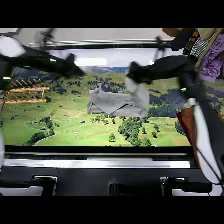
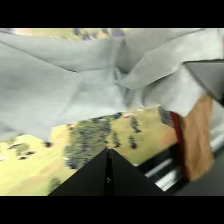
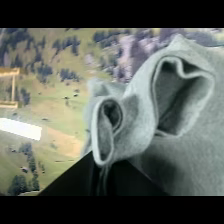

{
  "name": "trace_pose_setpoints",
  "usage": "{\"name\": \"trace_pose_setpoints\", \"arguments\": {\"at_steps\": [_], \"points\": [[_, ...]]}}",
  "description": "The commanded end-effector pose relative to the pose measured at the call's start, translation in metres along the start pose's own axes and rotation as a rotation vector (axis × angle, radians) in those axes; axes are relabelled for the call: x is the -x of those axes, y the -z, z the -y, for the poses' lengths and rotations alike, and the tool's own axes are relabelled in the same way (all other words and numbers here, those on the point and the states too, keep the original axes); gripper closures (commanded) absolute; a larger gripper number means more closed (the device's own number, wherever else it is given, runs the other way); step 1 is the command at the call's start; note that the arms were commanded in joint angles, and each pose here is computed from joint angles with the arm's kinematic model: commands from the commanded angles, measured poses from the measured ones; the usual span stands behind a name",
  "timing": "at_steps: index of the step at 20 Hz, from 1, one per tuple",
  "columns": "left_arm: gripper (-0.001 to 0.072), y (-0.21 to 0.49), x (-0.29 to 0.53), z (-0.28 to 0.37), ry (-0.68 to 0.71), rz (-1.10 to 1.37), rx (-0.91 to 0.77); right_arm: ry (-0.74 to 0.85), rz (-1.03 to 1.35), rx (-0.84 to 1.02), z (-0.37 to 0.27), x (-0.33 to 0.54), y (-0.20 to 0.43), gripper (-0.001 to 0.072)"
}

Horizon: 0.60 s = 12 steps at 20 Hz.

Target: Fold the clothes and pants, and hang the long-sleeved shirts on hangers.

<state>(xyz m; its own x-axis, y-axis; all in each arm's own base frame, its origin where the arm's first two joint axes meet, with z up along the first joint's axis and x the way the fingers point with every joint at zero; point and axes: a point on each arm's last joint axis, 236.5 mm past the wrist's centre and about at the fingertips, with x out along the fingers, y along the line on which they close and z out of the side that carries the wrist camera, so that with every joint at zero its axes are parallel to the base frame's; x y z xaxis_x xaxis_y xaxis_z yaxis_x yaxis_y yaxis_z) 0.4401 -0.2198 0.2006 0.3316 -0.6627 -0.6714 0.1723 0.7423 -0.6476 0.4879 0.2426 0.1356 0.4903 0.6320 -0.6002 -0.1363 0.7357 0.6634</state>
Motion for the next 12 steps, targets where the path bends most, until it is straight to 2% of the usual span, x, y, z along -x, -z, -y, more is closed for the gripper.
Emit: {"name": "trace_pose_setpoints", "arguments": {"at_steps": [1,5,12], "points": [[0.0689,-0.004,0.093,-0.037,-0.165,0.126,0.000,-0.073,0.015,0.007,-0.050,-0.063,0.031,0.0671],[0.0688,-0.008,0.127,-0.056,-0.207,0.182,0.038,-0.087,-0.007,-0.028,-0.060,-0.101,0.056,0.0671],[0.0688,-0.007,0.128,-0.062,-0.223,0.171,0.014,-0.074,-0.051,-0.114,-0.044,-0.138,0.077,0.0670]]}}
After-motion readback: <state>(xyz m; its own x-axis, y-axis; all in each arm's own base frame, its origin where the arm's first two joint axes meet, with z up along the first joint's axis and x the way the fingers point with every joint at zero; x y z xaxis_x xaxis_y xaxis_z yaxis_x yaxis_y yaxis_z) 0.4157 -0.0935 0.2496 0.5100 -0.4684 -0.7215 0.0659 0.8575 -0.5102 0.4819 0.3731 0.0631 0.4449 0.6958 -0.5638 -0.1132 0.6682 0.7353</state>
